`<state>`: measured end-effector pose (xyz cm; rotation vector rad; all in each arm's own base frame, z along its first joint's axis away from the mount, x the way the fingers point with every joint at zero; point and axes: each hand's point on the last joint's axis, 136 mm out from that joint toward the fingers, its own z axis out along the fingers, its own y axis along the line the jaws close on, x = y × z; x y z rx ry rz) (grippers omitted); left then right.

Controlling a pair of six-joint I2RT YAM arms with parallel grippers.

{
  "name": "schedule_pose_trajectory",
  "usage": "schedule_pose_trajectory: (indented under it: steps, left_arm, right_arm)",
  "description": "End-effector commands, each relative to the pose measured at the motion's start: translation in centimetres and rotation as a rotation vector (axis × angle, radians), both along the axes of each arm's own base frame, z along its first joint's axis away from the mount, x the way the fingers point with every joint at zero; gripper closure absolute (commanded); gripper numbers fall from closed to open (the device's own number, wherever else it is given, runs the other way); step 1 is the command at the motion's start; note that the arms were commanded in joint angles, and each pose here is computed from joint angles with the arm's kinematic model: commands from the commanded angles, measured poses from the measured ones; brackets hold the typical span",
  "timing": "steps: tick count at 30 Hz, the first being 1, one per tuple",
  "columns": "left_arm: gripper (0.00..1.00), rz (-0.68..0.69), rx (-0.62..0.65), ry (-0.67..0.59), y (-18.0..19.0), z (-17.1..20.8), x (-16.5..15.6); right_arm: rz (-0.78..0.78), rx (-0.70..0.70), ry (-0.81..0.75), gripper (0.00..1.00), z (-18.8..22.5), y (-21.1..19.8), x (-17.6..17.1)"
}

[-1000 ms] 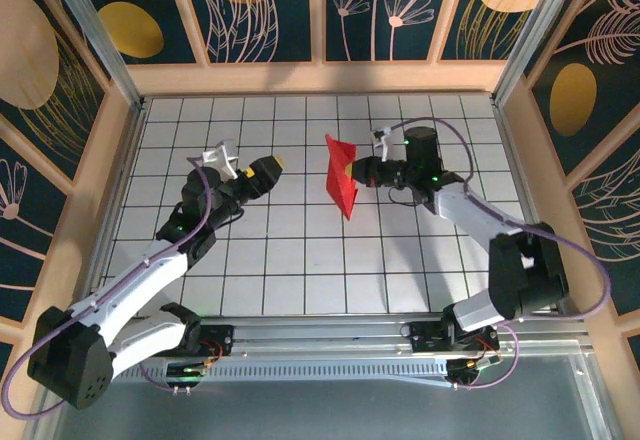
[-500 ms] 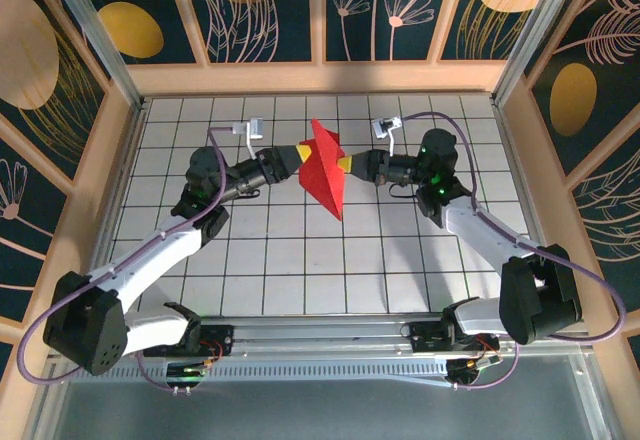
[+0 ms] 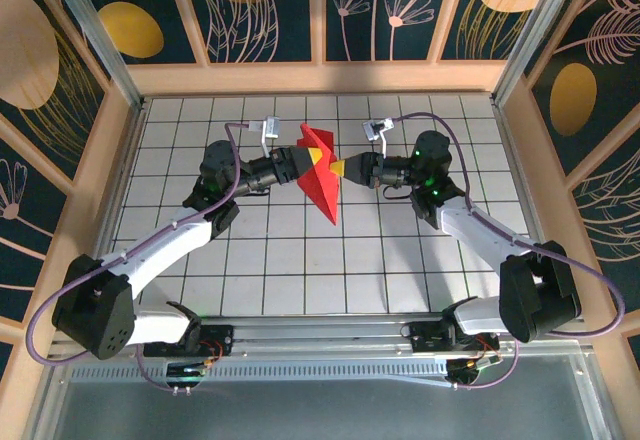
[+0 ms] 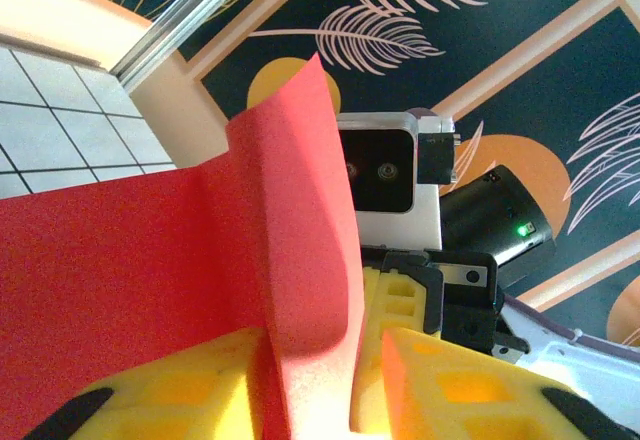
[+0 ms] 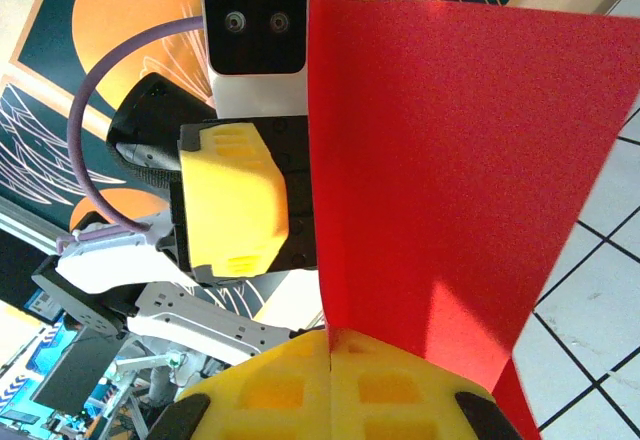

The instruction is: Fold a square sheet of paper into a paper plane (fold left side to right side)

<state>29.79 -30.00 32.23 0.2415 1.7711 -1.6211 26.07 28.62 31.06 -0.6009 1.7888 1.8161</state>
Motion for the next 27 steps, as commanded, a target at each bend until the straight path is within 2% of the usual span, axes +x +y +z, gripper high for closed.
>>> schedule_pose_trajectory:
  steps: [1,6,9,15,18,22,25,27]
  left_arm:
    - [0.71,0.008,-0.002,-0.054,0.0,1.6,-0.1]
    - [0.82,0.034,0.005,-0.052,0.3,1.4,0.2]
    - [0.93,0.040,0.001,-0.054,0.4,1.6,0.2]
    - [1.00,0.050,-0.010,-0.060,0.4,2.0,0.4]
    - [1.00,0.067,-0.017,-0.063,0.6,2.1,0.6]
    - [1.00,0.082,-0.034,-0.070,0.7,2.4,0.7]
    - [1.00,0.089,-0.054,-0.079,0.8,2.9,0.8]
    - [1.00,0.087,-0.064,-0.081,0.7,3.0,0.9]
  right_arm:
    - [0.006,0.024,-0.046,1.00,1.2,0.3,0.0]
    - [-0.002,0.021,-0.043,1.00,1.2,0.2,0.2]
    - [-0.015,0.013,-0.044,1.00,1.3,0.2,0.5]
    - [-0.089,-0.042,-0.049,0.84,1.5,-0.9,1.4]
    - [-0.182,-0.101,-0.052,0.71,1.4,-2.5,2.0]
    - [-0.313,-0.164,-0.019,0.44,0.2,-5.2,2.4]
    - [-0.352,-0.160,0.033,0.22,-1.0,-6.1,1.4]
    - [-0.339,-0.123,0.071,0.15,-1.7,-6.0,0.4]
